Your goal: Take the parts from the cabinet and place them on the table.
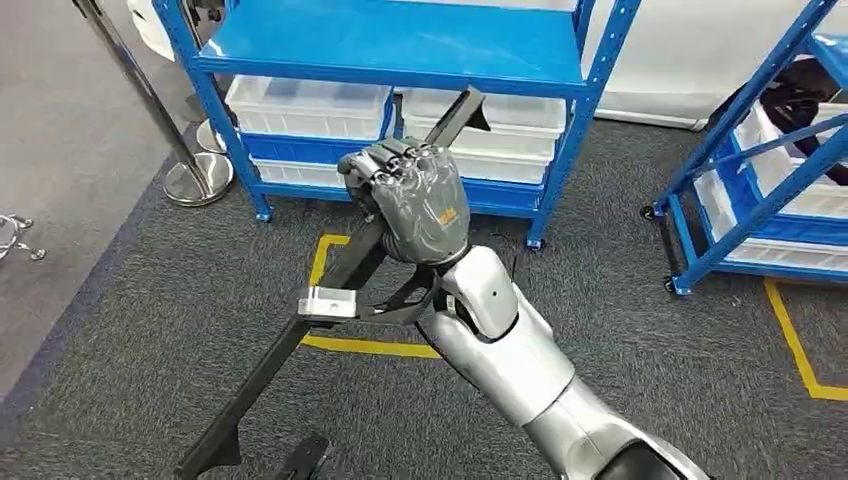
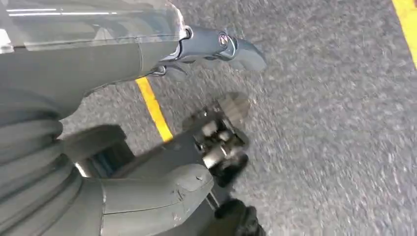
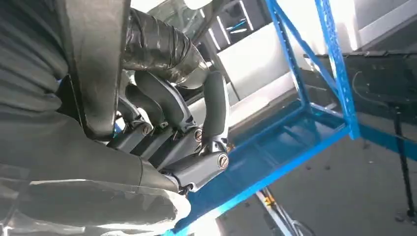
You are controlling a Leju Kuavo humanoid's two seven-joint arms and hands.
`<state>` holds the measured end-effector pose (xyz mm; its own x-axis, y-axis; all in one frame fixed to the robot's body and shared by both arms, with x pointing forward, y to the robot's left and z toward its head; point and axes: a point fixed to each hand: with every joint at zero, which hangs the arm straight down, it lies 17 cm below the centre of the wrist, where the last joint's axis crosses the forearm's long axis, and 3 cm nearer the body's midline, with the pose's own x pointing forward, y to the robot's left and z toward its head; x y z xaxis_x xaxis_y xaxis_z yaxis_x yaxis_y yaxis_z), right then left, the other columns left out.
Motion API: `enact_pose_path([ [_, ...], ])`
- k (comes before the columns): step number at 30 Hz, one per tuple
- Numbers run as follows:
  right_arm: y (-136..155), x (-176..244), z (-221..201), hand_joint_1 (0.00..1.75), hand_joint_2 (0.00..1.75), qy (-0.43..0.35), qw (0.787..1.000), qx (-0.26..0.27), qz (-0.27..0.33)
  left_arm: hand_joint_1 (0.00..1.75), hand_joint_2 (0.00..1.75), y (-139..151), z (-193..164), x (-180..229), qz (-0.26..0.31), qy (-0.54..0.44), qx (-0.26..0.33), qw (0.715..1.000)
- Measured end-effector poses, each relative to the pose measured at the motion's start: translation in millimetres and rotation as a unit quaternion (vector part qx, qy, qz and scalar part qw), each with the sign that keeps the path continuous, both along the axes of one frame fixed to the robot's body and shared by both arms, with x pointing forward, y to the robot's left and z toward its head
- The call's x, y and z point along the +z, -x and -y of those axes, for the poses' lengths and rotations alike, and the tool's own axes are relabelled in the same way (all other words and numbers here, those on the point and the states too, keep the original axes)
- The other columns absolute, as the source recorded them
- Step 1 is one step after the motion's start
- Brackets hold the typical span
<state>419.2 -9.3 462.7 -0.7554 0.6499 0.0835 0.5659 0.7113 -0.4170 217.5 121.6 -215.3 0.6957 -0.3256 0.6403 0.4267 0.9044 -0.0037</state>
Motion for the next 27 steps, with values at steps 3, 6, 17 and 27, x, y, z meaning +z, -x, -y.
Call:
enact_pose_path([
  [3,-0.2,-0.1,-0.4,1.75,1.75,0.0,1.0,0.0,0.0,0.0,1.75,3.7,-0.1,-1.4,-0.003,0.0,0.001,1.0],
  [6,-0.8,-1.1,-0.5,1.75,1.75,0.001,1.0,0.0,-0.002,0.0,1.75,2.9,0.0,-1.1,-0.003,0.0,0.0,1.0],
  [17,-16.5,8.1,3.3,1.75,1.75,0.001,1.0,-0.007,-0.008,0.0,1.75,-11.1,3.8,4.6,0.003,0.002,0.003,1.0],
  [27,-26.3,18.4,2.5,1.75,1.75,0.007,1.0,-0.011,-0.007,0.0,1.75,-20.6,13.1,10.5,0.007,0.008,0.004,1.0],
])
